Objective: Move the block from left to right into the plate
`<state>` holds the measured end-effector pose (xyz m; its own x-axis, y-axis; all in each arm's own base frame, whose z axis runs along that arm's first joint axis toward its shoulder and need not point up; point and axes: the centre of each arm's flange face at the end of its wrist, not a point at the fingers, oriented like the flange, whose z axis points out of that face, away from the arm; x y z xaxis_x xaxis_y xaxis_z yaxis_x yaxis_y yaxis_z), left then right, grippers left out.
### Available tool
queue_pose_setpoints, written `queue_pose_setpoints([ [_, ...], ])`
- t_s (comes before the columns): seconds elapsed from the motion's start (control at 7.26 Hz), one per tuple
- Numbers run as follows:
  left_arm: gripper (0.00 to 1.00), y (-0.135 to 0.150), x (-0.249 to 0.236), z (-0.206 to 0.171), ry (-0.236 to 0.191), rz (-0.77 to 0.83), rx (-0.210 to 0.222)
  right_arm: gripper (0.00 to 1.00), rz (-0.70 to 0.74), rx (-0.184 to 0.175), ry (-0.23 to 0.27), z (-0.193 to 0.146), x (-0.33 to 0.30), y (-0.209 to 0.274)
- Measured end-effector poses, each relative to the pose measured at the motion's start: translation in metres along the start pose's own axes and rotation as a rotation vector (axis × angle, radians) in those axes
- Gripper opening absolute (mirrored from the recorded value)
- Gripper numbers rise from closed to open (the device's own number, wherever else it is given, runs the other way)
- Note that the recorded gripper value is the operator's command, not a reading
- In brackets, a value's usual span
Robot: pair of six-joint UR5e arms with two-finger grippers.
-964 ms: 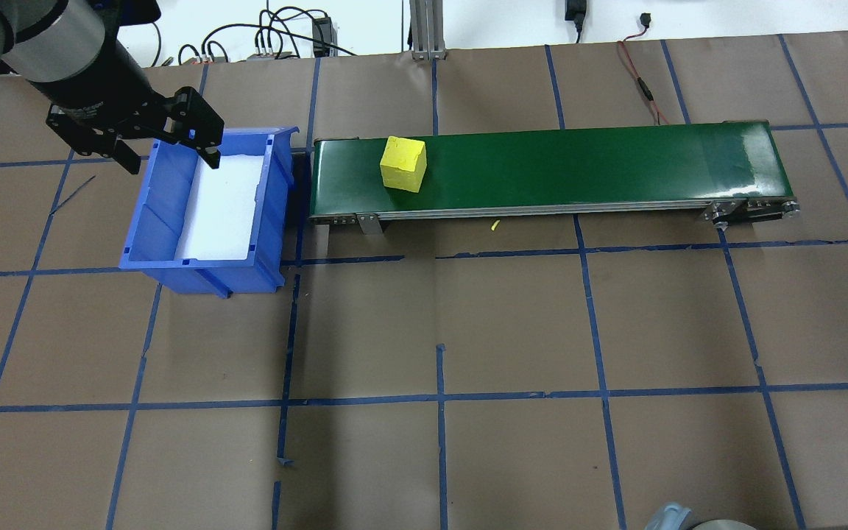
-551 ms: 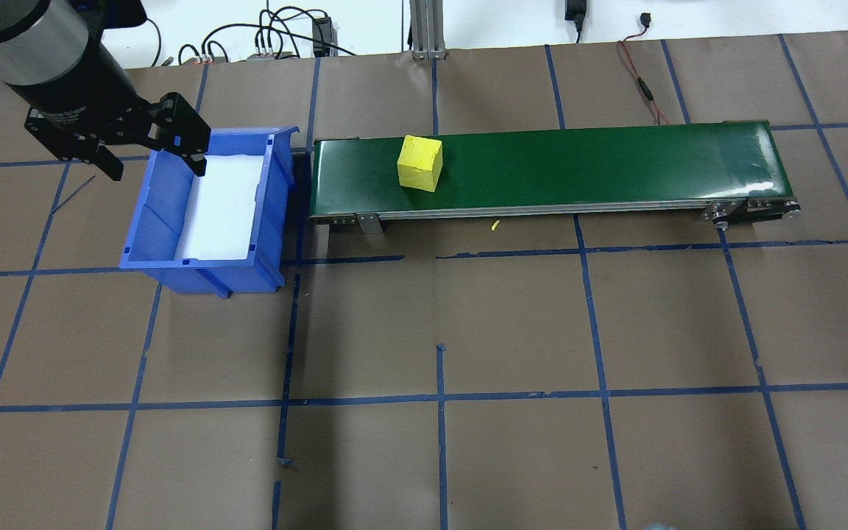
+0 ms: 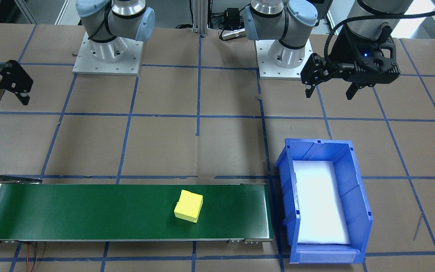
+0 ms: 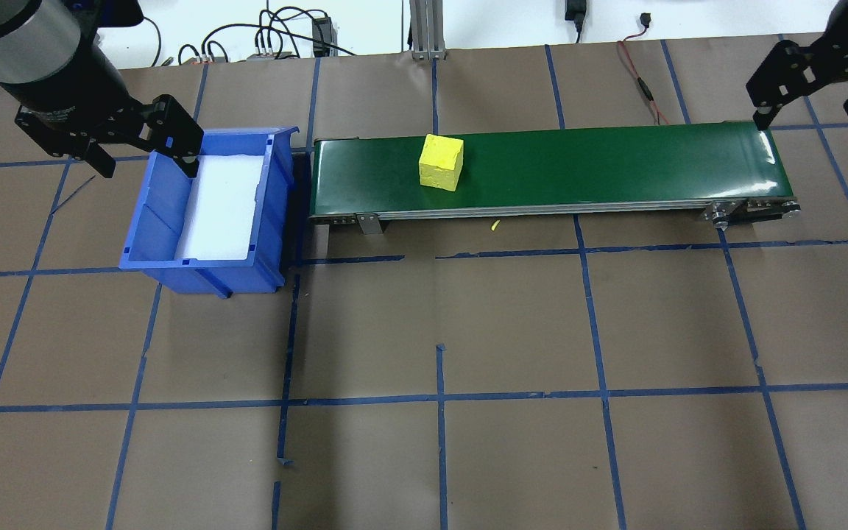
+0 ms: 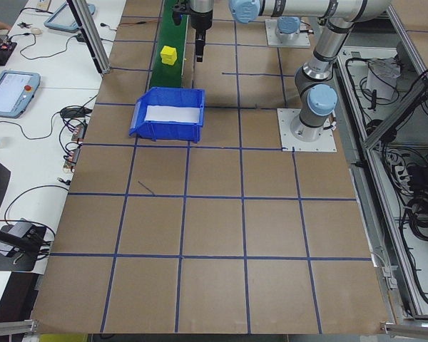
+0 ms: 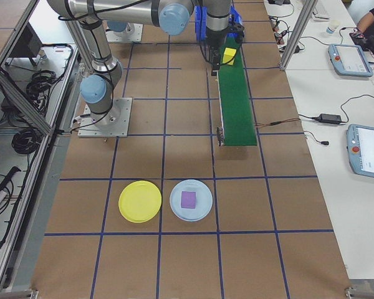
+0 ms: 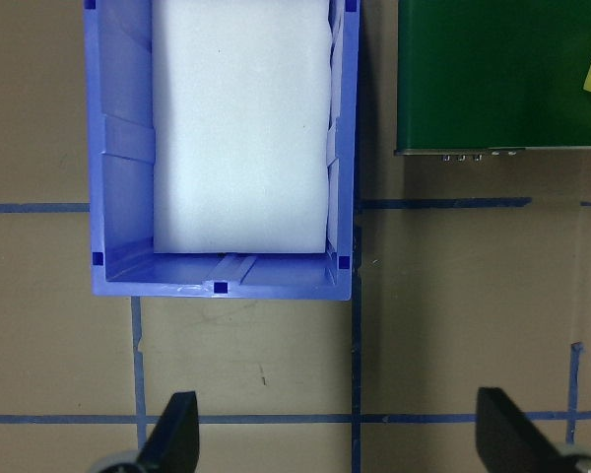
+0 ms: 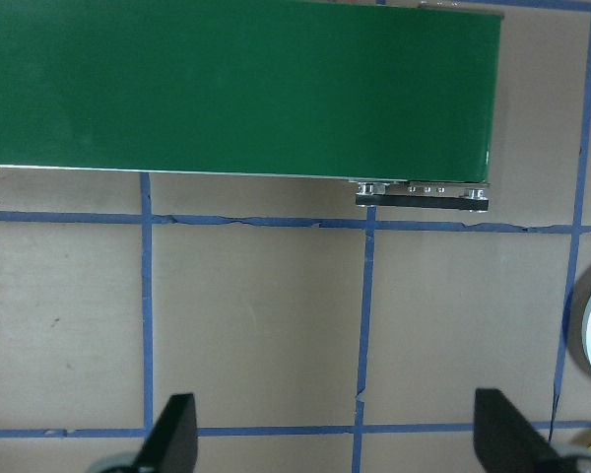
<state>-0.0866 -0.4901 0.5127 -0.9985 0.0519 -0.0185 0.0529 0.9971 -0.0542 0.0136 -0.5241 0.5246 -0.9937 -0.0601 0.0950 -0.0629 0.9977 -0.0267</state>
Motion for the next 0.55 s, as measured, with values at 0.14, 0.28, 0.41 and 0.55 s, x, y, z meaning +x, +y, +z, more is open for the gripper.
queue_pose_setpoints([
  [0.14,1.0,0.001,0.0,0.0,0.0,0.004,0.0,1.0,-0.051,0.02,0.003,-0.012,-0.033,0.001],
  [0.28,1.0,0.001,0.0,0.0,0.0,0.005,0.0,1.0,-0.096,0.037,-0.012,-0.019,-0.072,0.001],
  [0.41,1.0,0.001,0.0,0.0,0.0,0.001,-0.004,1.0,-0.104,0.05,-0.041,-0.022,-0.108,0.004],
  [0.55,1.0,0.002,-0.001,0.0,0.0,-0.004,-0.012,1.0,-0.086,0.057,-0.067,-0.026,-0.132,0.009],
])
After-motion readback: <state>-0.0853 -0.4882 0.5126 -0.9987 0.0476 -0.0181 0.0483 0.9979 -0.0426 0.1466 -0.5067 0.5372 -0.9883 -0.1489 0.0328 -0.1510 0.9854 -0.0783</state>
